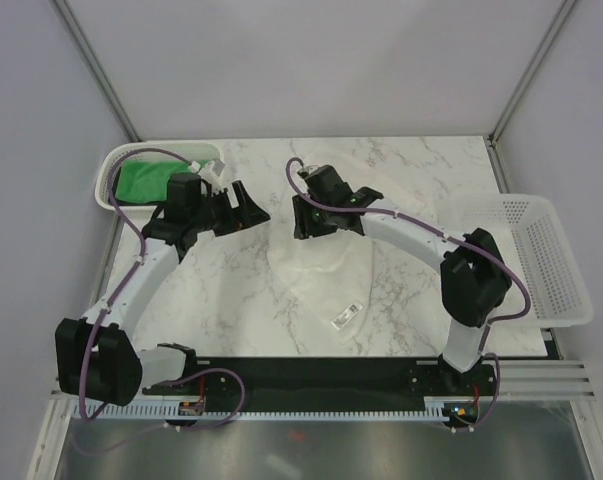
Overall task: Fold and stack the towels
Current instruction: Flatten out the crumpled towel
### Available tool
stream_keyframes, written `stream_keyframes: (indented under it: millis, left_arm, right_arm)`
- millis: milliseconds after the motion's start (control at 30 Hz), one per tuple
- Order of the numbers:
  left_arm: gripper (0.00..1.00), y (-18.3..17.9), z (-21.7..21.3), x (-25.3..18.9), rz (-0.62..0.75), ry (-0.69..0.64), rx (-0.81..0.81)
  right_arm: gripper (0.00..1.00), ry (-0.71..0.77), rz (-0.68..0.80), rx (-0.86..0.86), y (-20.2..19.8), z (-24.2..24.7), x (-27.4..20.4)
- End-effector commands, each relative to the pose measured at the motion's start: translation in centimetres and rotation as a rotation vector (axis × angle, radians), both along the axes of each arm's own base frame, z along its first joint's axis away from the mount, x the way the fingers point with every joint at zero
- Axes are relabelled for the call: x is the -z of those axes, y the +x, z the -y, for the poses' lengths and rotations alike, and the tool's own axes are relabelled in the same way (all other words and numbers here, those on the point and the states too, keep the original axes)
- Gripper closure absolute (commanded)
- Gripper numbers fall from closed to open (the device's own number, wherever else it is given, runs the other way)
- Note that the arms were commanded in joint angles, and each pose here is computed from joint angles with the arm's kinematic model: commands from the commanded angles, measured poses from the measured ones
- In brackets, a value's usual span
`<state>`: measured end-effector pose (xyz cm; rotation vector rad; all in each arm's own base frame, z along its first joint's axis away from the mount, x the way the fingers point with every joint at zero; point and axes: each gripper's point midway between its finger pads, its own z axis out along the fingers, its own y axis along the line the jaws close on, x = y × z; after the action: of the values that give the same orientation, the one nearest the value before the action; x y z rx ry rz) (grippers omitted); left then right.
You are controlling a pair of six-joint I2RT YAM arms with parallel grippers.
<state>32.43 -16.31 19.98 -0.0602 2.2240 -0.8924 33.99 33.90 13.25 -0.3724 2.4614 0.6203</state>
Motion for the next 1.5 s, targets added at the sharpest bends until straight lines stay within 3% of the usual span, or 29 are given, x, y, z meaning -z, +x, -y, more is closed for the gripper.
stream_keyframes:
  millis: [0, 100, 233, 333, 467, 600, 900, 1167, 1333, 1467]
  left_arm:
    - [0.11, 0.7, -0.9, 0.5, 0.005, 0.05, -0.03]
    - [0.12, 0.8, -1.1, 1.8, -0.037, 0.077, -0.019]
    - [0.14, 0.3, -0.5, 4.1, -0.112, 0.094, 0.044]
    - [0.16, 0.6, -1.3, 7.1, -0.202, 0.143, -0.008]
    - [0.18, 1.6, -1.0, 8.5, -0.225, 0.148, -0.047]
    - [0.2, 3.4, -1.4, 11.0, -0.252, 0.207, -0.108]
    - [0.2, 6.0, -1.8, 16.7, -0.263, 0.298, -0.185]
    - [0.27, 7.7, -0.6, 19.0, -0.264, 0.291, -0.132]
    - [0.37, 6.6, -0.5, 19.2, -0.293, 0.285, -0.115]
    - [0.7, 4.6, -0.3, 18.6, -0.315, 0.266, -0.099]
  right_arm:
    - [0.45, -0.078, 0.171, 0.081, 0.9, 3.5, -6.6]
    - [0.44, -0.217, 0.192, 0.093, -2.1, 6.3, -6.8]
    - [0.48, -0.353, 0.135, 0.013, -9.5, 7.3, -2.7]
    - [0.53, -0.335, 0.142, -0.066, -14.4, 6.7, -1.0]
    - [0.55, -0.232, 0.091, -0.106, -17.8, 6.6, 0.4]
    - [0.55, -0.149, 0.109, -0.078, -18.2, 6.8, 0.0]
    - [0.55, -0.148, 0.126, -0.06, -18.3, 7.7, 0.5]
    - [0.55, -0.132, 0.161, -0.045, -17.9, 7.9, 0.0]
    - [0.55, -0.12, 0.16, -0.043, -18.0, 7.9, -0.2]
    - [0.54, -0.102, 0.132, -0.066, -18.7, 7.8, 0.2]
